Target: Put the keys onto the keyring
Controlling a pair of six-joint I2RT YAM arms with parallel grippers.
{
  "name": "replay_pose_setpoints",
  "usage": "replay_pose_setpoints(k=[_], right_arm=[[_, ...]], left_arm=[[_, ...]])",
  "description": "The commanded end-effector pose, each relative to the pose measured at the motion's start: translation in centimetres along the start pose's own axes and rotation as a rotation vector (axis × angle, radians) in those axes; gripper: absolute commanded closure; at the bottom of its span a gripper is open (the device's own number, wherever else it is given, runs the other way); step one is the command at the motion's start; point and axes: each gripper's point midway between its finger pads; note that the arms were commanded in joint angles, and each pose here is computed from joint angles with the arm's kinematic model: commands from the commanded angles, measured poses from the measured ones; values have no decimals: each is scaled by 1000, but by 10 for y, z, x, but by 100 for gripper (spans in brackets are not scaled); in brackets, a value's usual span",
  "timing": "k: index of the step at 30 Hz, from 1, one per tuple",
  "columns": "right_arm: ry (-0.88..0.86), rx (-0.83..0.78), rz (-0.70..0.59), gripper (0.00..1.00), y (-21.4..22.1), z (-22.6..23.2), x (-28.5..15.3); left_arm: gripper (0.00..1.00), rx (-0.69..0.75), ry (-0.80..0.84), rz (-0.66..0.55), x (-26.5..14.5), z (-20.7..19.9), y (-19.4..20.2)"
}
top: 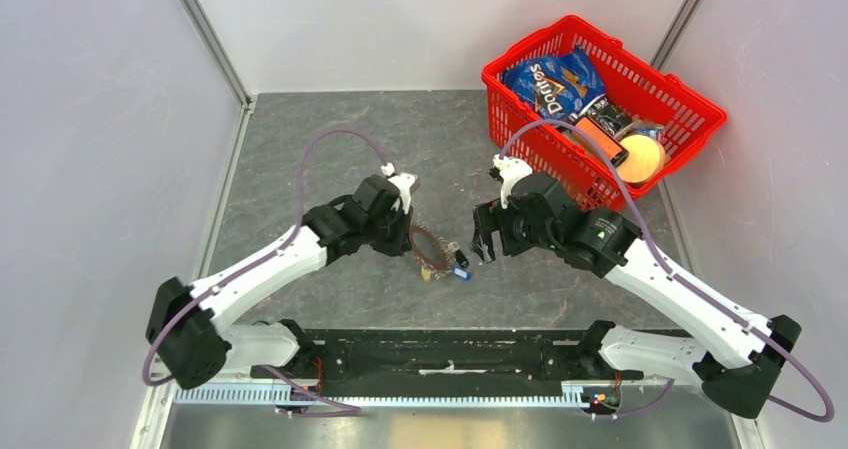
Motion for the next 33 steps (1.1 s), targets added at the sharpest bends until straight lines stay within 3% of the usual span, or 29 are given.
replay_pose_setpoints(k=[1,13,18,26,33], right_arm=[[-37,7,-71,10,-20,9,-17],[-88,-2,-91,11,-32,20,-36],[-161,-10,-108,10,-39,33,-48],[-308,-43,-130,10,-47,59,-70],[-284,-26,-102,10,-37,55,-61]], left_arm=[[98,115,68,-121,-50,-16,-29],[98,311,350,-325,-140,-69,-55],[77,419,508,-346,-168,-90,-42],[77,500,620,-363,-191,-105,-33],[81,458,586,-346,-183,-99,-33]])
Point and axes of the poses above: each gripper's point midway between its finger pads, its own x axis out along the fingers, its own z axis along the line the jaws close on, y = z × x, and after that the axes turned 5 degrees about -x, right-handed
